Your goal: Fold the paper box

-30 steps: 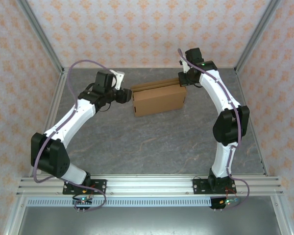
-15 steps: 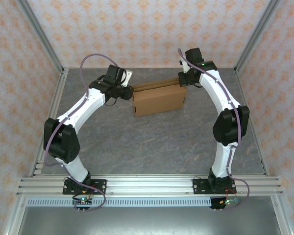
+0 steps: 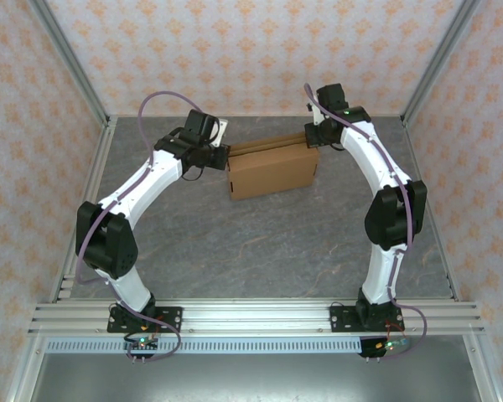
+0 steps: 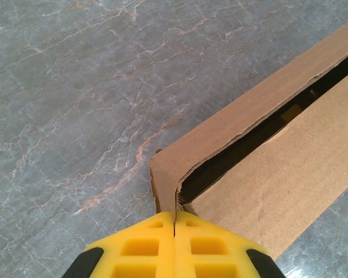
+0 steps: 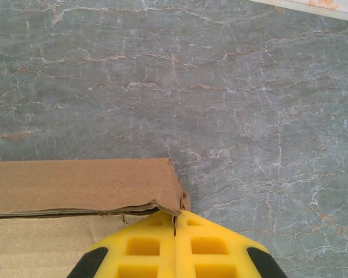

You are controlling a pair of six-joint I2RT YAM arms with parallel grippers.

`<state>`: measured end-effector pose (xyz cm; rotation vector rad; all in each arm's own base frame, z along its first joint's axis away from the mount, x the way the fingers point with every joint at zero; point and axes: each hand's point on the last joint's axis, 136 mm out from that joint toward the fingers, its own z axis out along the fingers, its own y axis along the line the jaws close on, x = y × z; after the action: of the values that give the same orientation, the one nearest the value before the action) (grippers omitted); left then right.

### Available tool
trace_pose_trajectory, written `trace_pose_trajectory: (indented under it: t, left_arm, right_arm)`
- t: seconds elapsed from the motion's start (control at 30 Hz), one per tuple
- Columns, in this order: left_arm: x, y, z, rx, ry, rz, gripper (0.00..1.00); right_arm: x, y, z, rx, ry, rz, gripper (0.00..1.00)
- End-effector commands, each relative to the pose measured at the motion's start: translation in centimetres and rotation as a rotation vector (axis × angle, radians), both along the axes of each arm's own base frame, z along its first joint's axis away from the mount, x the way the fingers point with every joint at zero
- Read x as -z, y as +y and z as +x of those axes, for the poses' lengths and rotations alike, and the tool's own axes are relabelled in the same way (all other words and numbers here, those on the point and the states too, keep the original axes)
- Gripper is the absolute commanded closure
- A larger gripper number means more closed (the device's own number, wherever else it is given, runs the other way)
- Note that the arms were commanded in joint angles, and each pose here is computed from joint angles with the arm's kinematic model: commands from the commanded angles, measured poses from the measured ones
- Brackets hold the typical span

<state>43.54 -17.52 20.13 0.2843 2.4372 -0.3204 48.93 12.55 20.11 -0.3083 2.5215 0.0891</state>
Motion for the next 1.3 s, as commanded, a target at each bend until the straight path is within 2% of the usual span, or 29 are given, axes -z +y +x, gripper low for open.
trace_pose_trajectory:
  t: [0.0,0.4,0.7,0.9,1.27]
  left_arm:
    - [-1.8,-1.6,0.3,-0.002,-0.026,-0.074,1.0]
    - [-2.4,-2.0,0.4,-0.074,-0.009,-0.178,1.0]
    - [-1.0,-2.8,0.3,-0.115,0.089,-0.241,1.0]
    - [-1.1,-2.2,0.3,-0.141,0.121,-0.235,1.0]
    - [-1.6,-1.3,0.4,-0.15,0.167,-0.305,1.0]
  right_arm:
    - [3.3,-0.1,-3.0,0.002,0.148,-0.034,0.98]
    - [3.6,0.0,-3.5,0.016,0.133,-0.024,0.98]
    - [4.0,0.1,-3.7,0.02,0.131,-0.035,0.98]
    - [4.1,0.0,-3.8,0.024,0.129,-0.036,0.98]
    - [4.2,-0.2,-3.9,0.029,0.13,-0.051,0.98]
